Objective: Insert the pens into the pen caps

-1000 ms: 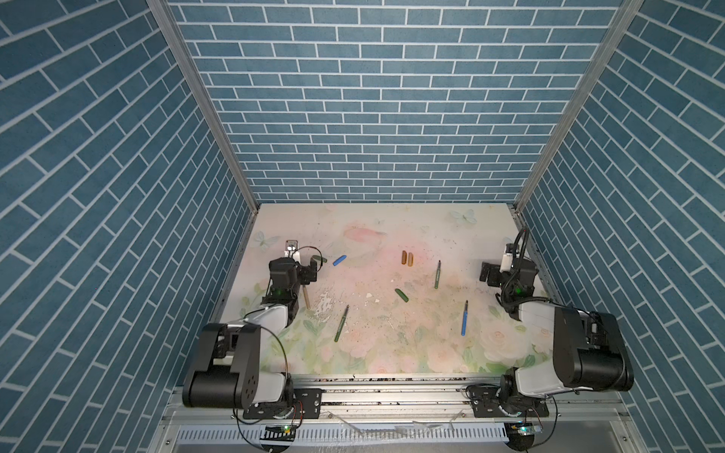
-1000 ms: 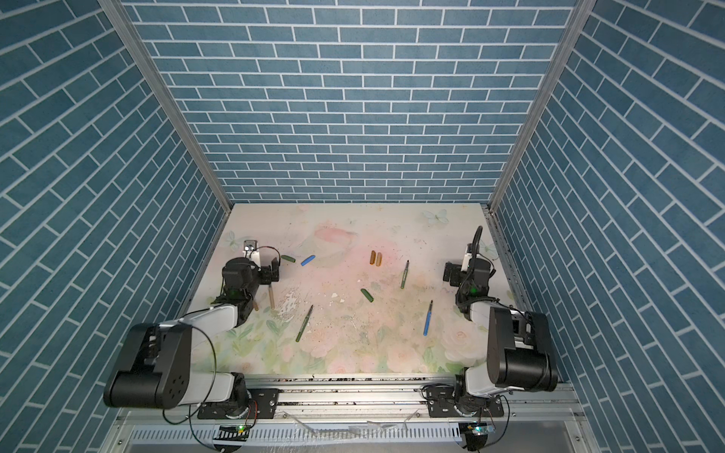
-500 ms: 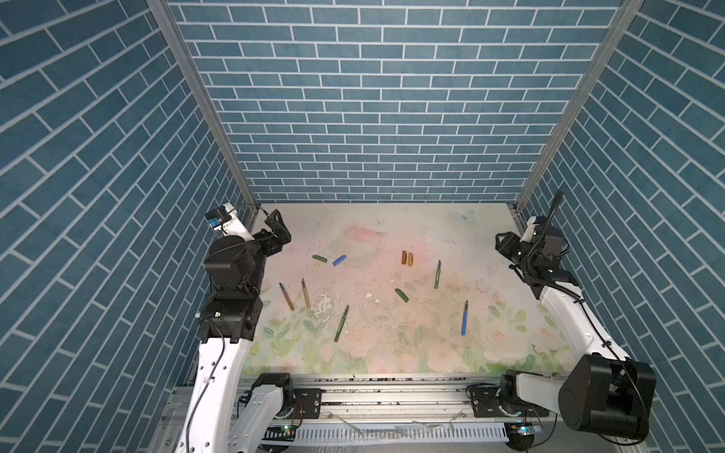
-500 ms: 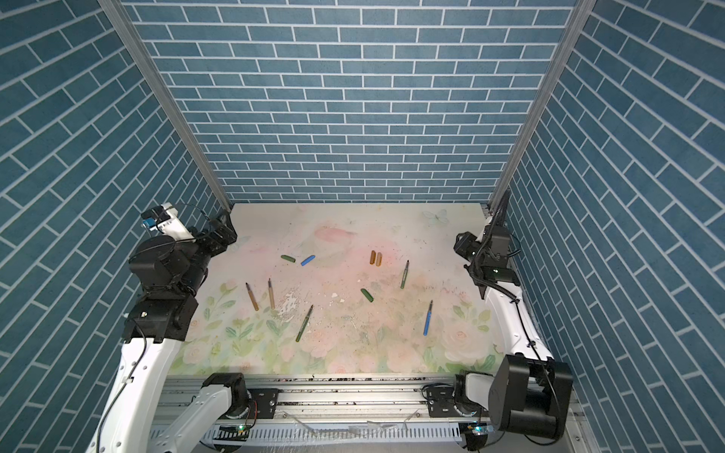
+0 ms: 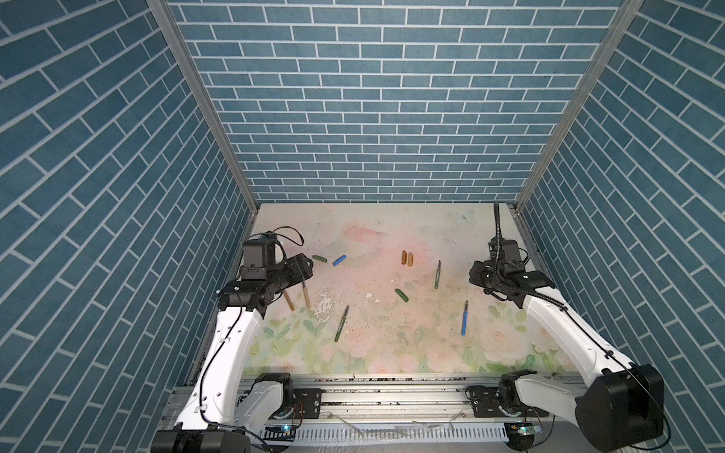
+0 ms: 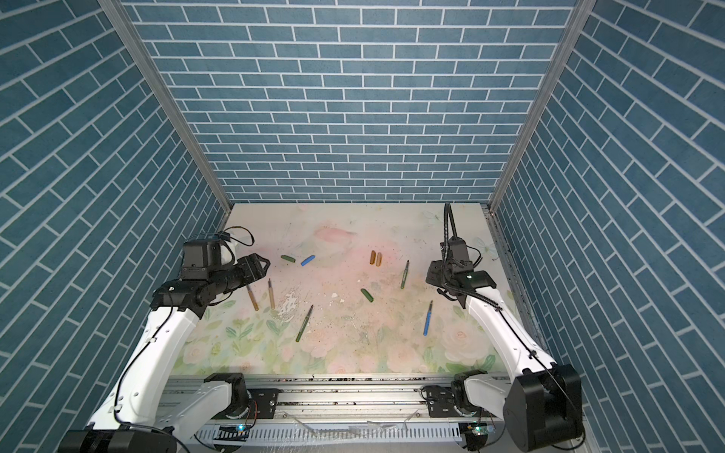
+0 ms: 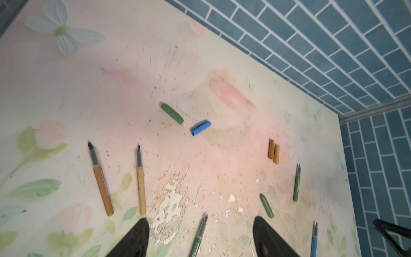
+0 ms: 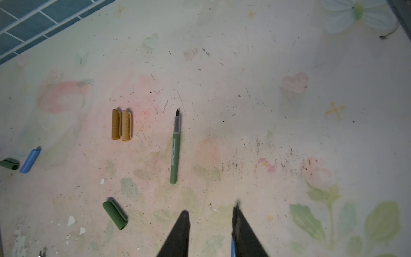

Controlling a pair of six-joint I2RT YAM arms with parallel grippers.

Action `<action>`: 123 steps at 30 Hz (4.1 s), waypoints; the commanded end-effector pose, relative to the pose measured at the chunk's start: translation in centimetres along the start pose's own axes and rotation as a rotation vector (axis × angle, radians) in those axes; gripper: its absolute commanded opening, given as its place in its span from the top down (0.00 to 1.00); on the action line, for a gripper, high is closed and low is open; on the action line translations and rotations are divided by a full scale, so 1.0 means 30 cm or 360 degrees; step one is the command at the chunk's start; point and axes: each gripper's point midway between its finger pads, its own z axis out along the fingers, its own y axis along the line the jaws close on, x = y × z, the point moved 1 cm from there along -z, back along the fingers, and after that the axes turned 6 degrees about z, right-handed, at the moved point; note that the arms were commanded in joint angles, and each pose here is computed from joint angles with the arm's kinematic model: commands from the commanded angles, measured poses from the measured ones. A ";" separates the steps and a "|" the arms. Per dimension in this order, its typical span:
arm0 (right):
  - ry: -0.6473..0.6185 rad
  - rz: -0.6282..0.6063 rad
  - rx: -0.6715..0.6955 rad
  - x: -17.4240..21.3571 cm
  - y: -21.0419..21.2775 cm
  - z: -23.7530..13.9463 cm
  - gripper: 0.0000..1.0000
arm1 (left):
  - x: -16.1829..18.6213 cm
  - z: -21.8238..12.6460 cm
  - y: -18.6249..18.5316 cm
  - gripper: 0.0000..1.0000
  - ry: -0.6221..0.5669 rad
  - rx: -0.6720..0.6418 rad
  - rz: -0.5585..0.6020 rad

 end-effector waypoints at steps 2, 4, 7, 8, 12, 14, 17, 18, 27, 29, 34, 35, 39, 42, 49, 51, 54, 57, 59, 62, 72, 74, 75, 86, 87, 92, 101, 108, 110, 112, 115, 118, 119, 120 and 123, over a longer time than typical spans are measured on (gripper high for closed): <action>-0.0161 -0.0003 0.0105 -0.029 -0.045 -0.030 0.65 | 0.041 -0.021 0.000 0.22 -0.0010 0.0028 -0.0089; -0.0142 -0.0024 0.0023 -0.029 -0.013 -0.022 0.59 | 0.051 -0.014 -0.004 0.22 -0.0008 0.0056 -0.0086; -0.0093 -0.0018 -0.0095 -0.023 0.035 -0.014 0.58 | 0.070 0.012 -0.024 0.28 0.0056 0.0135 -0.0080; -0.0065 -0.0049 -0.0171 -0.017 0.063 -0.017 0.61 | 0.081 0.024 -0.025 0.31 0.0095 0.0145 -0.0088; 0.0038 -0.0105 -0.0305 0.003 0.120 -0.012 0.75 | 0.147 0.059 -0.033 0.35 0.0282 0.0108 -0.0024; 0.0134 -0.0136 -0.0371 0.021 0.156 -0.013 0.87 | 0.188 0.070 -0.052 0.35 0.0353 0.0024 0.0110; 0.0158 -0.0147 -0.0397 0.026 0.176 -0.012 0.91 | 0.253 0.095 -0.089 0.35 0.0469 -0.0022 0.0254; 0.0160 -0.0151 -0.0396 0.027 0.179 -0.013 0.93 | 0.273 0.104 -0.091 0.35 0.0508 -0.0032 0.0275; 0.0196 -0.0204 -0.0396 0.068 0.190 -0.028 0.94 | 0.468 0.192 -0.129 0.41 0.0838 -0.0149 0.0574; 0.0212 -0.0207 -0.0384 0.077 0.185 -0.027 0.94 | 0.502 0.217 -0.126 0.43 0.0914 -0.0170 0.0609; 0.0244 -0.0206 -0.0404 0.097 0.193 -0.039 0.96 | 0.548 0.247 -0.093 0.50 0.1040 -0.0283 0.0678; 0.0243 -0.0205 -0.0408 0.101 0.194 -0.043 0.96 | 0.558 0.252 -0.085 0.51 0.1051 -0.0297 0.0682; 0.0244 -0.0204 -0.0406 0.113 0.190 -0.046 0.96 | 0.599 0.274 -0.058 0.55 0.1074 -0.0340 0.0678; 0.0250 -0.0205 -0.0397 0.118 0.185 -0.041 0.96 | 0.625 0.286 -0.054 0.58 0.1049 -0.0351 0.0697; 0.0259 -0.0202 -0.0414 0.119 0.195 -0.041 0.98 | 0.672 0.308 -0.045 0.66 0.1049 -0.0412 0.0754; 0.0251 -0.0200 -0.0410 0.119 0.193 -0.043 0.99 | 0.678 0.307 -0.044 0.67 0.1034 -0.0439 0.0773; 0.0245 -0.0194 -0.0418 0.122 0.193 -0.046 0.99 | 0.703 0.303 -0.028 0.67 0.1023 -0.0464 0.0770; 0.0250 -0.0193 -0.0415 0.126 0.190 -0.046 0.99 | 0.727 0.301 -0.009 0.68 0.1023 -0.0484 0.0763; 0.0254 -0.0193 -0.0414 0.130 0.189 -0.045 1.00 | 0.732 0.299 0.004 0.68 0.1010 -0.0502 0.0758; 0.0259 -0.0187 -0.0420 0.135 0.190 -0.043 1.00 | 0.739 0.299 0.012 0.71 0.1002 -0.0509 0.0764; 0.0260 -0.0173 -0.0435 0.138 0.198 -0.048 1.00 | 0.772 0.325 0.020 0.77 0.1028 -0.0502 0.0771; 0.0255 -0.0171 -0.0437 0.136 0.199 -0.050 1.00 | 0.778 0.334 0.020 0.77 0.1036 -0.0500 0.0769; 0.0256 -0.0169 -0.0436 0.137 0.199 -0.050 1.00 | 0.781 0.339 0.018 0.78 0.1037 -0.0495 0.0768; 0.0257 -0.0164 -0.0446 0.134 0.208 -0.054 1.00 | 0.795 0.349 0.008 0.89 0.1001 -0.0500 0.0836; 0.0256 -0.0163 -0.0451 0.132 0.211 -0.056 1.00 | 0.793 0.345 0.003 0.89 0.0993 -0.0497 0.0852; 0.0276 -0.0166 -0.0498 0.140 0.238 -0.053 0.98 | 0.731 0.337 -0.132 0.91 0.0823 -0.0295 0.0934; 0.0278 -0.0198 -0.0809 0.166 0.376 -0.100 0.79 | 0.578 0.267 -0.458 0.95 0.0326 0.0408 0.0998; 0.0243 -0.0246 -0.1187 0.190 0.546 -0.193 0.67 | 0.503 0.200 -0.644 0.98 0.0091 0.0828 0.1011; 0.0239 -0.0239 -0.1273 0.196 0.584 -0.213 0.65 | 0.488 0.194 -0.673 0.98 0.0057 0.0878 0.0998; 0.0235 -0.0251 -0.1358 0.204 0.623 -0.237 0.62 | 0.481 0.190 -0.697 0.99 0.0051 0.0915 0.0989; 0.0239 -0.0292 -0.1437 0.220 0.664 -0.269 0.60 | 0.474 0.192 -0.716 1.00 0.0048 0.0937 0.0966; 0.0242 -0.0308 -0.1466 0.232 0.689 -0.278 0.58 | 0.470 0.188 -0.730 1.00 0.0044 0.0966 0.0952; 0.0254 -0.0315 -0.1477 0.241 0.697 -0.278 0.58 | 0.469 0.188 -0.732 1.00 0.0042 0.0967 0.0950; 0.0269 -0.0322 -0.1479 0.250 0.704 -0.274 0.58 | 0.465 0.186 -0.735 1.00 0.0036 0.0971 0.0949; 0.0292 -0.0329 -0.1481 0.265 0.721 -0.267 0.58 | 0.458 0.180 -0.741 1.00 0.0022 0.0981 0.0943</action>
